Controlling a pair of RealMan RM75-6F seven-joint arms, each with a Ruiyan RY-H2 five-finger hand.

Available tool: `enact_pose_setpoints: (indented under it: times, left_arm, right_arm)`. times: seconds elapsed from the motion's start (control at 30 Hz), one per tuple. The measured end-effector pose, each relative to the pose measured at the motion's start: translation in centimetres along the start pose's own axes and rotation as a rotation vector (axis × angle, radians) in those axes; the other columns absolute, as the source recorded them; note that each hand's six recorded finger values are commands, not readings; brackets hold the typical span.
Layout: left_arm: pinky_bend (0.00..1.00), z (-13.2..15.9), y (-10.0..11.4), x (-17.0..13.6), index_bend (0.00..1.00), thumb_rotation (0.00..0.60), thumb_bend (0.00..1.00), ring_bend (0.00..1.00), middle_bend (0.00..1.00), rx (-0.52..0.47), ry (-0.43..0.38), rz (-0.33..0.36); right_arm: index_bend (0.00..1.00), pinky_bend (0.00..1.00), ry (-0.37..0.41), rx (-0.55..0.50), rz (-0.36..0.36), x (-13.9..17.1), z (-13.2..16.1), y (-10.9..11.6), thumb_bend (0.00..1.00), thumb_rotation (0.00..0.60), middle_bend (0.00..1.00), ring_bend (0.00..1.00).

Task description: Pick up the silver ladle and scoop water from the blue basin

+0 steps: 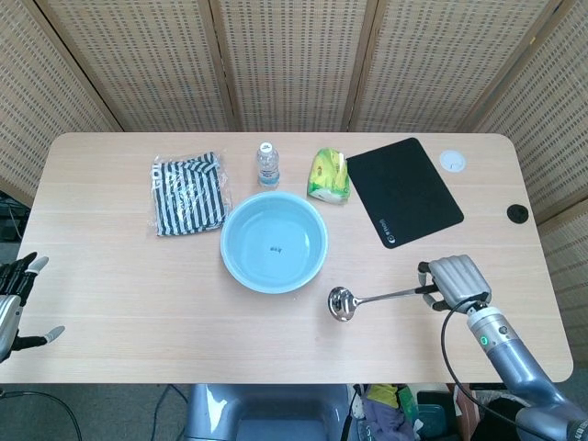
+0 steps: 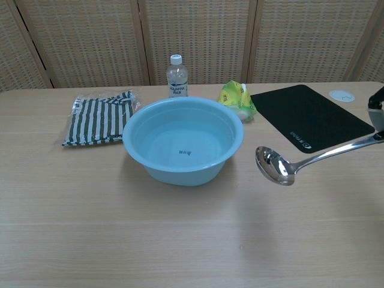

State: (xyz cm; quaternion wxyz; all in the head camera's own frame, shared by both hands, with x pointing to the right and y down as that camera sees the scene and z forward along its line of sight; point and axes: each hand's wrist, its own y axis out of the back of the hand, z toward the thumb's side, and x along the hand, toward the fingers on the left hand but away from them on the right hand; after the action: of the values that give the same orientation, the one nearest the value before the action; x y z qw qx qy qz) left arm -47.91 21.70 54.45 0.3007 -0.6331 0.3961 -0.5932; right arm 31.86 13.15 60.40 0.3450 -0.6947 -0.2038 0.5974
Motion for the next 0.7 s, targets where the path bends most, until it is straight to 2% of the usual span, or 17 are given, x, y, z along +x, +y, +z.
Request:
enact_pose_setpoints:
  times: [0.4,0.6,0.7]
  left_arm:
    - [0.0,-0.4,-0.1,0.7,0.0,0.6,0.0,0.0,0.0,-0.008,0.013,-0.012]
    - [0.0,-0.5,-0.5,1.3,0.0,0.6,0.0,0.0,0.0,-0.008,0.023,-0.03]
    - [0.0,-0.8,-0.5,1.8,0.0,0.6,0.0,0.0,0.0,-0.007,0.031,-0.035]
  right_arm:
    - [0.79,1.0,-0.065,0.015,-0.024,-2.9,1.9,6.4,0.75,0.6,0.89,0.9]
    - [0.79,1.0,-0.086,0.039,-0.038,-5.6,5.1,10.0,0.75,0.6,0.89,0.9]
    - [0.79,1.0,-0.082,0.08,-0.046,-7.1,7.7,11.3,0.75,0.6,0.89,0.9]
